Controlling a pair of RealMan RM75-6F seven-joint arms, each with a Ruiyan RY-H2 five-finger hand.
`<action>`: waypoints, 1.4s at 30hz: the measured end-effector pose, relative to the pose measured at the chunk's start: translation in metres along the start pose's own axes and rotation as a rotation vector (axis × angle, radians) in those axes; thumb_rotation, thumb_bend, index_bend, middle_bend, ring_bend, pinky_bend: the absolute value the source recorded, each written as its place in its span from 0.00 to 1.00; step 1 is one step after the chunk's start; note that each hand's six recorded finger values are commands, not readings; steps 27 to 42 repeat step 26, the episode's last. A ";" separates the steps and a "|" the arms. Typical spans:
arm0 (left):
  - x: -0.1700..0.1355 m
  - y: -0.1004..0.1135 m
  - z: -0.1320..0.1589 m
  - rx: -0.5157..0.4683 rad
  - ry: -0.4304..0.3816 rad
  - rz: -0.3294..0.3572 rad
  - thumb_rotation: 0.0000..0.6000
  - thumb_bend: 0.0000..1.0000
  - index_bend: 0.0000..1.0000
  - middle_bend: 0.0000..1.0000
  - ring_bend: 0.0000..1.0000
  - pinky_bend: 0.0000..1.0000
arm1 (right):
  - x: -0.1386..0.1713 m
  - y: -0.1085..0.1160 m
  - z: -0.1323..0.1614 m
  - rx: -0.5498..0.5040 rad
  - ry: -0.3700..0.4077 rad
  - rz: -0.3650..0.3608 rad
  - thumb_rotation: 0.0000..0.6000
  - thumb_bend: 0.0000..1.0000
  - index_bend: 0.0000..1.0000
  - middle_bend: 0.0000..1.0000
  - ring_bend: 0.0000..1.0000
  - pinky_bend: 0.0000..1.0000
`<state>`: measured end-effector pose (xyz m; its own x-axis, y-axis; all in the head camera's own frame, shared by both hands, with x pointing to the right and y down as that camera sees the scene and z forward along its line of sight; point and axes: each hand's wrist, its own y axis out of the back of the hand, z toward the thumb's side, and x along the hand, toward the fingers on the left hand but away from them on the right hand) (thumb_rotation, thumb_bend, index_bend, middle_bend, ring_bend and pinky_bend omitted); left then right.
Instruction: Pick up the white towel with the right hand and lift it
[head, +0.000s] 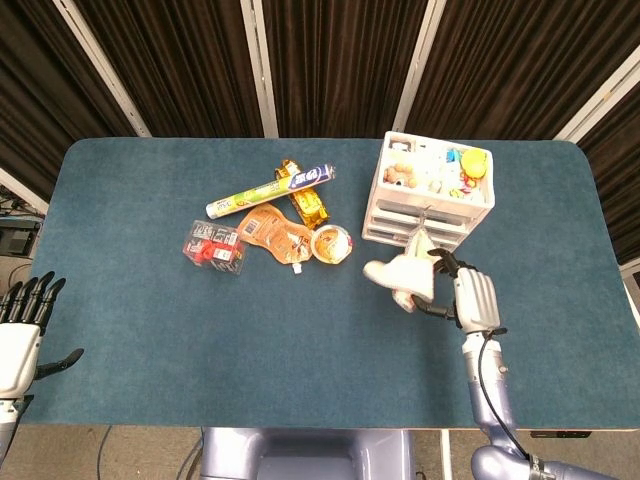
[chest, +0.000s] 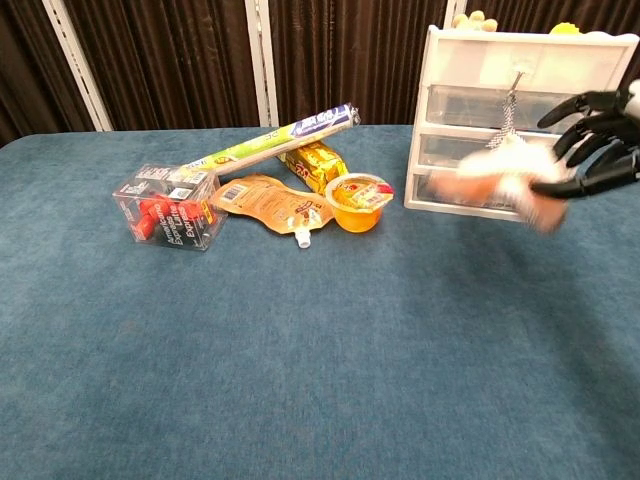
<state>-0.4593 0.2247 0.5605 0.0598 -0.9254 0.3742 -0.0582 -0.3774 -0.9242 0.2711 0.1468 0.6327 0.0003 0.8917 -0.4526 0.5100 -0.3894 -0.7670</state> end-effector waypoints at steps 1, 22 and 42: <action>0.000 0.000 0.000 0.000 0.000 0.000 1.00 0.00 0.00 0.00 0.00 0.00 | 0.002 -0.002 -0.002 0.023 -0.006 0.015 1.00 0.00 0.00 0.03 0.00 0.11; -0.002 -0.001 0.000 0.021 -0.009 -0.007 1.00 0.00 0.00 0.00 0.00 0.00 | 0.079 0.057 -0.073 0.564 0.027 0.056 1.00 0.00 0.00 0.00 0.00 0.00; -0.002 -0.003 0.000 0.028 -0.008 -0.011 1.00 0.00 0.00 0.00 0.00 0.00 | 0.101 0.077 -0.093 0.589 0.011 0.016 1.00 0.00 0.00 0.00 0.00 0.00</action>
